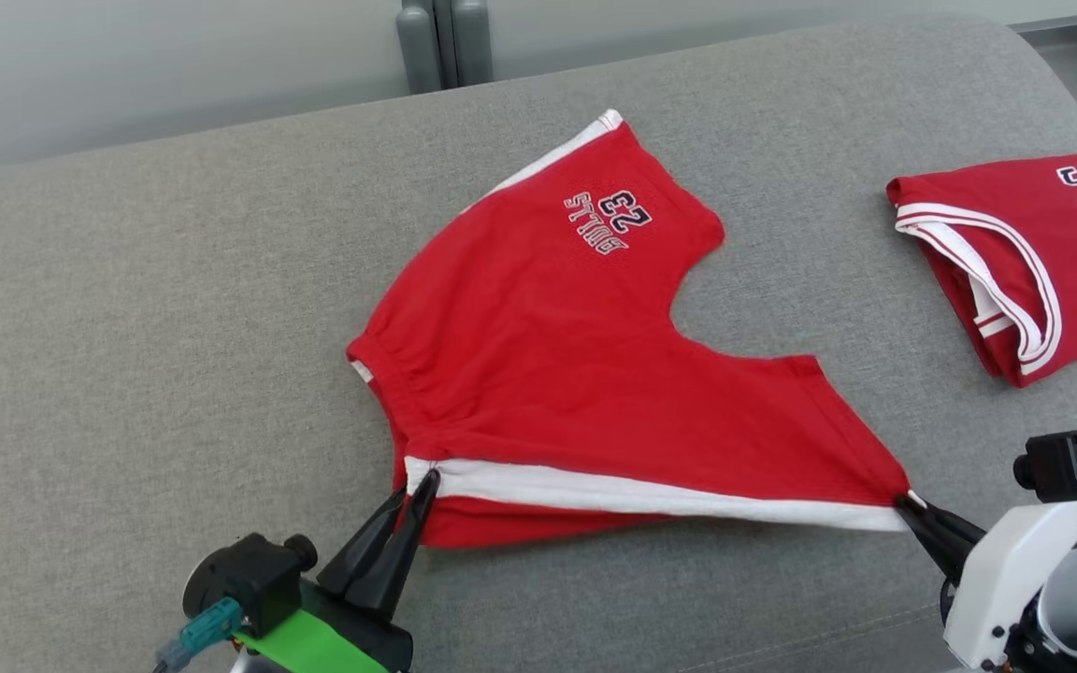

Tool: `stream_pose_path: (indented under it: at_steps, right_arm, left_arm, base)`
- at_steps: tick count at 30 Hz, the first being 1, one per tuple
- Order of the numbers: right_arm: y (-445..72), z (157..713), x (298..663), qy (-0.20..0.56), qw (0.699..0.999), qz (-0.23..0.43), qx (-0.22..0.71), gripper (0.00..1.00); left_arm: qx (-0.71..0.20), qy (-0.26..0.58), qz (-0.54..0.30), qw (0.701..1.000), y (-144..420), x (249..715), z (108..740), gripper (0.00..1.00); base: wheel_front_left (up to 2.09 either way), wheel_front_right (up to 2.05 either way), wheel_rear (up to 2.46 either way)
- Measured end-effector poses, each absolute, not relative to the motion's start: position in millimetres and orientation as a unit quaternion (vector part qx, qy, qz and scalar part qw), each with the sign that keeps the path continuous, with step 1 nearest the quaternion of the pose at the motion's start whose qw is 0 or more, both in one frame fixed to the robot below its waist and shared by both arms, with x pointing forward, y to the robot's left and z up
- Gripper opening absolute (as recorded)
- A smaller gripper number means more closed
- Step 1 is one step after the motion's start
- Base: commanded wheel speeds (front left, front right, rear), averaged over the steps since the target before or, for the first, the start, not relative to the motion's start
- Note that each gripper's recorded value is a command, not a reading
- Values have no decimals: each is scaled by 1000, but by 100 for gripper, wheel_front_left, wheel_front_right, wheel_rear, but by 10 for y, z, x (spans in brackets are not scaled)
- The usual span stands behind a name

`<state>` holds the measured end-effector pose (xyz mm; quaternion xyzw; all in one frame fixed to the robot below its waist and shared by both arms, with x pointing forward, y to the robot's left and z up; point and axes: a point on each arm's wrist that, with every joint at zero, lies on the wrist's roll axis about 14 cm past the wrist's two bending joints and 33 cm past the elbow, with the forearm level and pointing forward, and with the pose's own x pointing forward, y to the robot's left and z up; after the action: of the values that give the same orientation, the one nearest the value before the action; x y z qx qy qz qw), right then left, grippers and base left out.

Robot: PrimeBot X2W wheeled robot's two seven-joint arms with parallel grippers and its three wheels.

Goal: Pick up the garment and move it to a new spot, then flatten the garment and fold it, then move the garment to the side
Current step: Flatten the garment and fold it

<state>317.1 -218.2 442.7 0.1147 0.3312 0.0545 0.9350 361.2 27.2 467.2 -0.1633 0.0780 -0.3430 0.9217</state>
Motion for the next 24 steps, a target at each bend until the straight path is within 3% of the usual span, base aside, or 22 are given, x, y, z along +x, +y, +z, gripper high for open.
stream_pose_path:
  at_steps: [3, 7, 12, 24]
  right_arm:
    - [-2191, 4571, 3113, 325, 938, 47, 109, 0]
    - [-2211, 4893, 3307, 272, 958, 42, 79, 0]
    - [-2182, 5208, 3759, 206, 976, 54, 49, 0]
    - [-1948, 5127, 4895, 188, 977, 96, 7, 0]
  left_arm:
    - [-170, 77, -338, 922, 305, 3546, 4695, 0]
    - [-185, 65, -329, 924, 317, 3538, 4775, 0]
    - [-202, 44, -331, 921, 236, 3632, 4923, 0]
    - [-219, 39, -278, 935, 248, 4259, 4859, 0]
  base:
    - [0, 0, 0]
    - [0, 0, 0]
    - [0, 0, 0]
    - [0, 0, 0]
